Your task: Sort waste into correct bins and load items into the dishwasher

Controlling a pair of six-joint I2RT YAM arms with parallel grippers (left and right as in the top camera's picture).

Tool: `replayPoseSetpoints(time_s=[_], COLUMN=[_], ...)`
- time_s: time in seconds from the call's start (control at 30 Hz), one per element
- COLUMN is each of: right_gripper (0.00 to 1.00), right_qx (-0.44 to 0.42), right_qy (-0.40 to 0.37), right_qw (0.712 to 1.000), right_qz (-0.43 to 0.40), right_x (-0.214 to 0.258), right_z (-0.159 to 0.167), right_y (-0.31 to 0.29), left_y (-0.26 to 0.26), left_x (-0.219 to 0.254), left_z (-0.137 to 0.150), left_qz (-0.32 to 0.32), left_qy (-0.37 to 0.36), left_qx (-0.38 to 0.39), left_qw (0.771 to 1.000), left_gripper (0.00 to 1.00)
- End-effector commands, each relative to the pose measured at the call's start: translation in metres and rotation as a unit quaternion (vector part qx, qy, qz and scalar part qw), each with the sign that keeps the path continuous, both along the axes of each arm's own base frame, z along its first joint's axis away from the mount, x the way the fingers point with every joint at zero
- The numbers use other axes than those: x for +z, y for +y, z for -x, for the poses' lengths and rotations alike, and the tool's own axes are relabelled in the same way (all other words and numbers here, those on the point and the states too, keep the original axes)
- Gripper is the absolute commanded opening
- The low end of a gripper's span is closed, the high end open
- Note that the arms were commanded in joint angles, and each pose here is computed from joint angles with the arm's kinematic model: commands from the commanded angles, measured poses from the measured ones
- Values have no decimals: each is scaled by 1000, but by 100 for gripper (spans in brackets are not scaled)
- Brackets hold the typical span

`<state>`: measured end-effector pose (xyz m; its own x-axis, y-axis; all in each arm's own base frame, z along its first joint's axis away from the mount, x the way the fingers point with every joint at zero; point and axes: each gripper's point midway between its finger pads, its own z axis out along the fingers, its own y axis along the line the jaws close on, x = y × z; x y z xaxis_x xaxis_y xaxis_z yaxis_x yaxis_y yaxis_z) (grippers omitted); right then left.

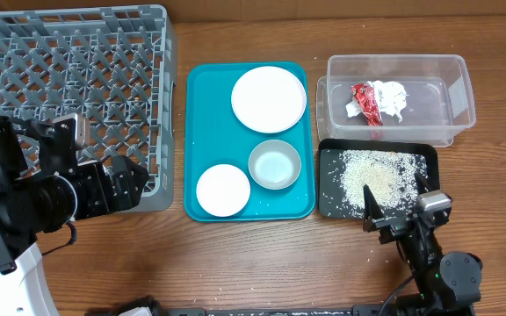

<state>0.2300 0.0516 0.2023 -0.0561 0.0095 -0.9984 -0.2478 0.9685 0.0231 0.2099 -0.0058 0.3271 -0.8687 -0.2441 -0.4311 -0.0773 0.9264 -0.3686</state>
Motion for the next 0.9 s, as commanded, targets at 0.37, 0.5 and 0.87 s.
replayPoseSetpoints(time_s=[0.37,0.5,0.87], right_gripper=[100,100,100], right_qx=[40,40,40], right_qy=[-25,-25,-25], right_qw=[999,999,999], right_qz=[-4,-4,-4], right_x=[-27,-27,-27], right_z=[-7,-7,-7], right_y=[14,14,14], left_y=[-4,-4,-4], left_x=[2,2,2], left_z=[-1,-1,-1], left_qz=[2,2,5], left_qy=[-5,-5,-5], left_qx=[-14,-14,-12], left_qw=[1000,1000,1000], left_gripper=[100,100,100])
